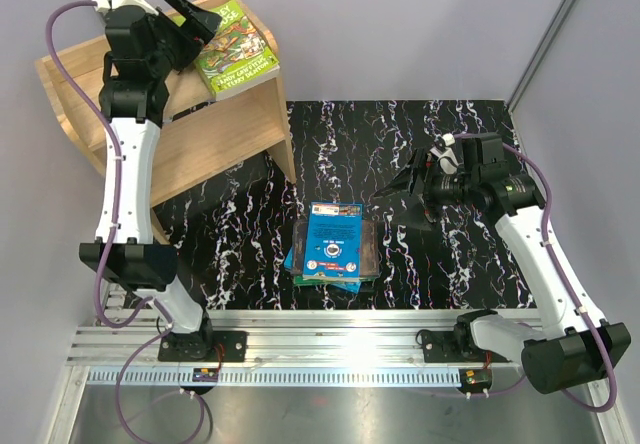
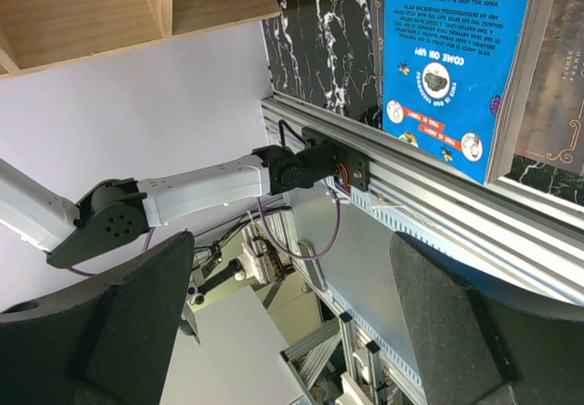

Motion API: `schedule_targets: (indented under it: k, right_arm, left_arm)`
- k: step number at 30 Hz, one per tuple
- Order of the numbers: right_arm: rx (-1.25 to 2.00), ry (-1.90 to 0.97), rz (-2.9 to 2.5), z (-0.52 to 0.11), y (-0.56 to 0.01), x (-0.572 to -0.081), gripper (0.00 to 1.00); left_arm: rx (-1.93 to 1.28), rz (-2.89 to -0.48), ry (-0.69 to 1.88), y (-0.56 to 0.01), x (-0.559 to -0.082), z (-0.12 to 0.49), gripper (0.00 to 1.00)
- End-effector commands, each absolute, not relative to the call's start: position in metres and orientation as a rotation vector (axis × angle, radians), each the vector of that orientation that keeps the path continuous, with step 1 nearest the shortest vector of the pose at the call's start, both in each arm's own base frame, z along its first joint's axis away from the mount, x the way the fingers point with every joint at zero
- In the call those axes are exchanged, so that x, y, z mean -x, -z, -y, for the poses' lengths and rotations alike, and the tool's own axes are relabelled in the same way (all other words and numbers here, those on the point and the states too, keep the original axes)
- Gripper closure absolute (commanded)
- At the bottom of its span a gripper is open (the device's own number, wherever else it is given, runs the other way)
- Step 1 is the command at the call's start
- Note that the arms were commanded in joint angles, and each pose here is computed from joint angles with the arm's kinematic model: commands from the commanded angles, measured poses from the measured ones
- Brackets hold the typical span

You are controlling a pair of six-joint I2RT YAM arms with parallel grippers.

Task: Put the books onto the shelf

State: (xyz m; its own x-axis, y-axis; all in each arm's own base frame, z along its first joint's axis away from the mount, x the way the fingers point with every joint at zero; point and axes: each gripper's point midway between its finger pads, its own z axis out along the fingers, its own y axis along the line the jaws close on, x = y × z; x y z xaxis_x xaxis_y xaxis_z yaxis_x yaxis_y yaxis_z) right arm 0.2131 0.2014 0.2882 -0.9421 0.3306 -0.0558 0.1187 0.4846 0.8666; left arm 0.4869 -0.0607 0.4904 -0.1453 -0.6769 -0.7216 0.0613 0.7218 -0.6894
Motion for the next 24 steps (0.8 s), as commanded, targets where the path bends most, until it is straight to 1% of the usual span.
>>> schedule_targets:
  k: [1, 7, 11, 13, 14, 18, 21, 24]
  right_arm:
    - [-0.348, -1.439, -2.469, -0.2, -0.301, -0.216, 0.05]
    - [-0.367, -1.448, -2.473, -0.201, -0.298, -0.215, 0.05]
    - [-0.375, -1.452, -2.472, -0.2, -0.296, -0.214, 0.05]
    - [-0.38, -1.451, -2.477, -0.2, -0.294, -0.213, 0.05]
    - [-0.381, -1.451, -2.479, -0.2, -0.294, -0.212, 0.05]
    - [-0.383, -1.452, -2.483, -0.2, -0.292, -0.211, 0.05]
    - [-0.385, -1.453, -2.483, -0.199, -0.291, -0.209, 0.05]
    - [-0.385, -1.45, -2.484, -0.199, -0.29, -0.207, 0.05]
  left_arm:
    - [0.432, -1.534, 0.766, -0.522, -0.475, 0.074, 0.01]
    - [0.481, -1.542, 0.68, -0.521, -0.462, 0.058, 0.01]
    - [0.471, -1.533, 0.637, -0.53, -0.452, 0.053, 0.01]
    - [0.509, -1.563, 0.558, -0.523, -0.45, 0.042, 0.01]
    - [0.515, -1.551, 0.538, -0.529, -0.446, 0.037, 0.01]
    - [0.574, -1.545, 0.416, -0.526, -0.436, 0.016, 0.01]
    - [0.617, -1.503, 0.312, -0.532, -0.427, -0.003, 0.01]
    - [0.615, -1.469, 0.278, -0.544, -0.42, -0.009, 0.01]
